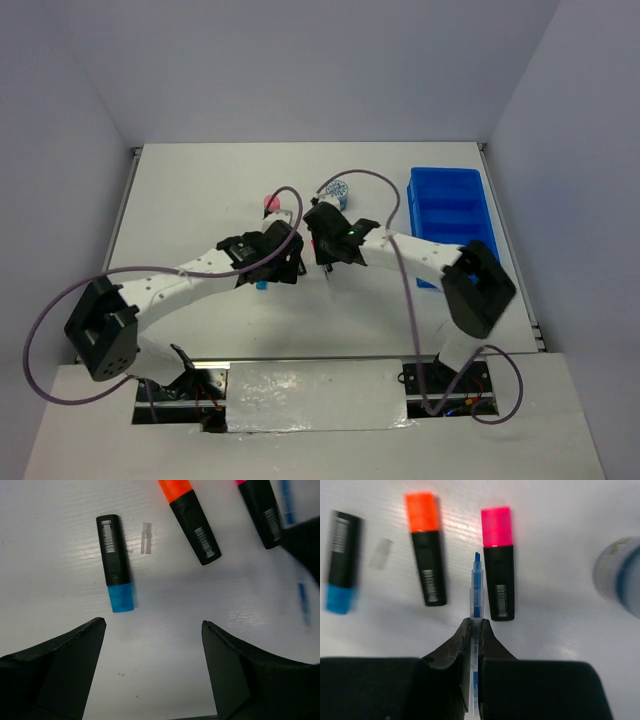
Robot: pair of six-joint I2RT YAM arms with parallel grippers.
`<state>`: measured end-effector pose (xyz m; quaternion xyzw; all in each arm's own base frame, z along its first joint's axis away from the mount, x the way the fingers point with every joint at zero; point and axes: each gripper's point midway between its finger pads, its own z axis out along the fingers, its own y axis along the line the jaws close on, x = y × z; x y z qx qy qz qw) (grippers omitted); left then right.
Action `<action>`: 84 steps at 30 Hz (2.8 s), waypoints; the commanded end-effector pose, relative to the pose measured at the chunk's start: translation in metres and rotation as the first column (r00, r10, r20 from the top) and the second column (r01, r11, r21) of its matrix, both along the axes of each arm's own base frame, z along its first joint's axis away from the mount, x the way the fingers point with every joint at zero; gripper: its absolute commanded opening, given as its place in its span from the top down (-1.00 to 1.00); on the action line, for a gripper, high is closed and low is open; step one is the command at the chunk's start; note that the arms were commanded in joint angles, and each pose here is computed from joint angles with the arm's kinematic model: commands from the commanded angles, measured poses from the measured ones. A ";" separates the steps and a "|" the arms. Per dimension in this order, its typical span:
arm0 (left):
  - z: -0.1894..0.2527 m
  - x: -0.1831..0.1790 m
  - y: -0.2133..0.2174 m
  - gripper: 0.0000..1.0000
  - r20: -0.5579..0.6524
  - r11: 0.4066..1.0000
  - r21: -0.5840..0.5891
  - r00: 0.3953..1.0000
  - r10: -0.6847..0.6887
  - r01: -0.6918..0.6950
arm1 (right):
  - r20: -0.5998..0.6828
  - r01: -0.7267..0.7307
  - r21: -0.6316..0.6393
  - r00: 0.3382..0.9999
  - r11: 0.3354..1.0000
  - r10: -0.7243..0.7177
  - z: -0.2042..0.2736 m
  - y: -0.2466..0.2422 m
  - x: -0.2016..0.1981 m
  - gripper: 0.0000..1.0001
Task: Sort the stationery into containers
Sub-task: Pick up the pen from the center of the board, then close the pen cap on the pen.
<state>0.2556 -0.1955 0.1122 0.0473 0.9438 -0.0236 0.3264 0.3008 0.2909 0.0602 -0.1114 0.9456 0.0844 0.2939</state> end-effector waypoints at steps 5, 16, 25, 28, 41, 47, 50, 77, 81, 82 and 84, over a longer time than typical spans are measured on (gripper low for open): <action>-0.011 0.025 -0.029 -0.71 0.006 0.999 -0.047 1.000 -0.001 0.001 | 0.261 0.105 0.134 0.955 0.985 -0.137 0.121 -0.054 -0.011 1.00; -0.039 0.060 -0.018 0.19 -0.035 0.999 0.032 0.999 0.014 -0.013 | 0.306 0.115 0.252 0.933 0.961 -0.192 0.137 -0.107 -0.063 1.00; -0.057 0.078 -0.013 0.13 -0.085 0.999 0.046 0.996 0.009 -0.005 | 0.293 0.079 0.287 0.942 0.955 -0.166 0.132 -0.103 -0.071 1.00; -0.067 0.080 -0.008 0.13 -0.106 0.999 0.053 0.994 0.017 -0.012 | 0.289 0.071 0.285 0.944 0.956 -0.156 0.131 -0.101 -0.071 1.00; -0.099 0.077 -0.008 0.13 -0.171 0.998 0.067 0.985 0.015 -0.004 | 0.286 0.029 0.320 0.950 0.947 -0.125 0.134 -0.089 -0.073 1.00; -0.104 0.077 -0.010 0.45 -0.183 0.998 0.067 0.983 0.015 -0.003 | 0.278 -0.013 0.341 0.957 0.940 -0.087 0.132 -0.082 -0.079 1.00; -0.105 0.074 -0.007 0.87 -0.196 0.997 0.070 0.980 0.027 -0.014 | 0.281 -0.039 0.362 0.957 0.931 -0.070 0.134 -0.078 -0.082 1.00; 0.198 -0.031 -0.043 1.00 0.493 0.325 -0.841 0.861 0.128 0.433 | 0.522 -0.452 0.587 0.845 0.672 0.112 0.169 0.046 -0.149 1.00; 0.207 -0.038 -0.046 1.00 0.514 0.278 -0.838 0.850 0.114 0.469 | 0.517 -0.421 0.600 0.853 0.680 0.072 0.175 0.045 -0.144 1.00; 0.209 -0.038 -0.045 1.00 0.520 0.281 -0.834 0.846 0.116 0.474 | 0.517 -0.416 0.604 0.854 0.680 0.064 0.175 0.044 -0.144 1.00; 0.208 -0.037 -0.043 1.00 0.516 0.292 -0.835 0.848 0.122 0.466 | 0.525 -0.417 0.620 0.850 0.664 0.043 0.181 0.040 -0.145 1.00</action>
